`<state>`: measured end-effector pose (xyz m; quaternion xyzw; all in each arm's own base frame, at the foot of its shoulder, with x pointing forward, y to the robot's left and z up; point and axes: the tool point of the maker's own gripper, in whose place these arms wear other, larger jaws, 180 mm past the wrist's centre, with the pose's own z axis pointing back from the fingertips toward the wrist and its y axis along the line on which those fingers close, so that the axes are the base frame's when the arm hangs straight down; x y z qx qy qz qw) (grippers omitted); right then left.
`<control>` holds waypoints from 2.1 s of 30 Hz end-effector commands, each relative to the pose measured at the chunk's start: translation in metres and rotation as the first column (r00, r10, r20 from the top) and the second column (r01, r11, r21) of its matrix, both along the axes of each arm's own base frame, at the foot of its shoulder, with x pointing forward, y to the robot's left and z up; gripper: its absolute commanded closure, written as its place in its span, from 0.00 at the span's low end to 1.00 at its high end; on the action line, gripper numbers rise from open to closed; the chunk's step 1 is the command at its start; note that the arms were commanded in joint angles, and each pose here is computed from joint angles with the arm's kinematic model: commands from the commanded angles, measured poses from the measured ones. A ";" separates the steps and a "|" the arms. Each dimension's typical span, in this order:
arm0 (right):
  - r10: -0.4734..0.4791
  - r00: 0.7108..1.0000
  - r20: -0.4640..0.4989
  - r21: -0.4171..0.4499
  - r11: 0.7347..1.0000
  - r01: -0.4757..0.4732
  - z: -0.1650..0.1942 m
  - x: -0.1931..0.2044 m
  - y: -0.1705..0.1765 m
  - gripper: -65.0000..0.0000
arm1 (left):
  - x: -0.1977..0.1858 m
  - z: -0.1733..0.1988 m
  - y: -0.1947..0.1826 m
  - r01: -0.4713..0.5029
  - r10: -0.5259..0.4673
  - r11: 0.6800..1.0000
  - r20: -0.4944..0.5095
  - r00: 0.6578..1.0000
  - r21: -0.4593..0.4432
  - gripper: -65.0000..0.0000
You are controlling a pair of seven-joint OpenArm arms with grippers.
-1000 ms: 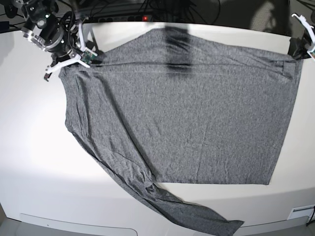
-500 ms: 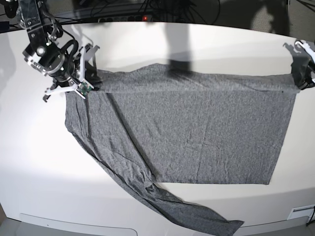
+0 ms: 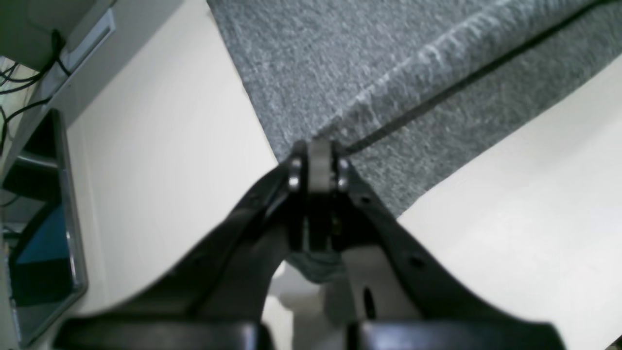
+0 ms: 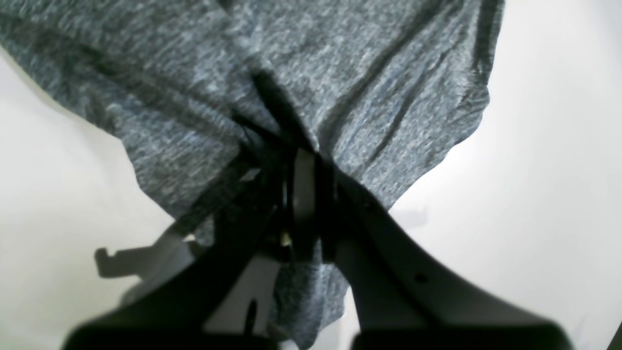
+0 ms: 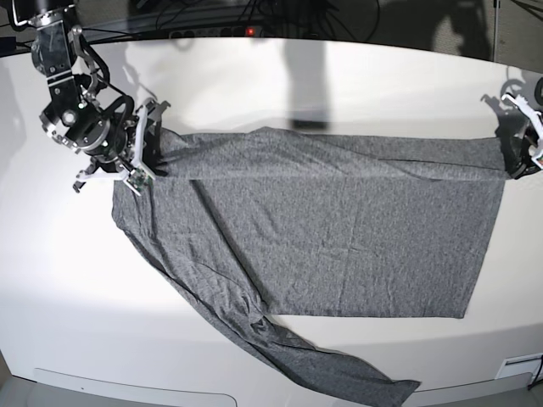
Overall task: Fold the T-shirt properly
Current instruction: 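Lift the shoulder edge and fold it over the shirt body with both grippers, then lay the folded edge down and release it with both grippers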
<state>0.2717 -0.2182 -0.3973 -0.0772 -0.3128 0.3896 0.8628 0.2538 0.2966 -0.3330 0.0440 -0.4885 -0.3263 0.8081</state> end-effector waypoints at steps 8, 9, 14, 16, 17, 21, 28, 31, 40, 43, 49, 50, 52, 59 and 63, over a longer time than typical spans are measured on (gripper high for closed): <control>0.007 0.998 0.065 -0.001 1.000 -0.007 0.016 0.017 -0.003 1.00 | 0.017 0.015 -0.005 -0.013 0.014 1.000 0.090 0.996 -0.017 1.00; 0.006 0.998 0.067 0.000 1.000 -0.006 0.017 0.018 -0.003 1.00 | 0.018 0.014 -0.004 -0.011 0.012 1.000 0.090 0.996 -0.006 1.00; 0.003 0.998 0.070 0.003 1.000 -0.003 0.016 0.020 -0.005 1.00 | 0.021 -0.001 0.012 -0.057 0.060 0.998 0.073 0.996 -0.039 1.00; 0.000 0.997 0.076 0.010 1.000 0.000 0.016 0.022 -0.005 1.00 | 0.023 -0.008 0.020 -0.083 0.087 0.995 0.068 0.994 -0.059 1.00; -0.006 0.997 0.075 0.011 1.000 0.005 0.014 0.023 -0.007 1.00 | 0.025 -0.010 0.024 -0.094 0.099 0.993 0.067 0.993 -0.069 1.00; -0.037 0.998 0.052 0.005 0.999 0.037 0.005 0.026 -0.018 1.00 | 0.033 -0.015 0.033 -0.127 0.135 0.987 0.071 0.988 -0.100 1.00; -0.050 0.998 0.046 0.001 0.999 0.050 0.002 0.029 -0.023 1.00 | 0.038 -0.047 0.008 -0.052 0.051 0.996 -0.014 0.999 -0.072 1.00; -0.051 0.998 0.045 -0.002 0.999 0.051 0.002 0.028 -0.024 1.00 | 0.040 -0.056 0.001 -0.031 0.029 0.997 -0.037 0.999 -0.067 1.00; -0.116 0.986 0.117 0.005 0.993 0.116 0.016 0.045 -0.031 0.70 | 0.045 -0.055 0.024 -0.135 0.135 0.991 -0.018 0.991 -0.001 0.78; -0.153 0.973 0.171 0.011 0.988 0.154 0.028 0.054 -0.034 0.70 | 0.047 -0.054 0.037 -0.211 0.211 0.978 -0.022 0.977 -0.003 0.78; -0.154 0.971 0.185 0.119 0.984 0.133 0.052 0.057 -0.007 0.73 | 0.052 -0.037 0.044 -0.298 0.297 0.934 -0.034 0.954 -0.199 0.80; -0.150 0.970 0.190 0.131 0.983 0.126 0.057 0.058 -0.003 0.76 | 0.053 -0.033 0.044 -0.304 0.305 0.924 -0.033 0.952 -0.231 0.82; -0.153 0.967 0.205 0.126 0.984 0.130 0.066 0.059 -0.001 0.84 | 0.054 -0.031 0.045 -0.320 0.321 0.908 -0.043 0.946 -0.269 0.87; -0.228 0.963 0.142 0.162 0.965 0.204 0.062 0.050 0.002 1.00 | 0.052 -0.036 0.034 -0.369 0.354 0.840 -0.112 0.928 -0.397 1.00; -0.237 0.966 0.099 0.203 0.956 0.213 0.045 0.037 0.015 1.00 | 0.048 -0.048 0.019 -0.382 0.356 0.819 -0.142 0.923 -0.429 1.00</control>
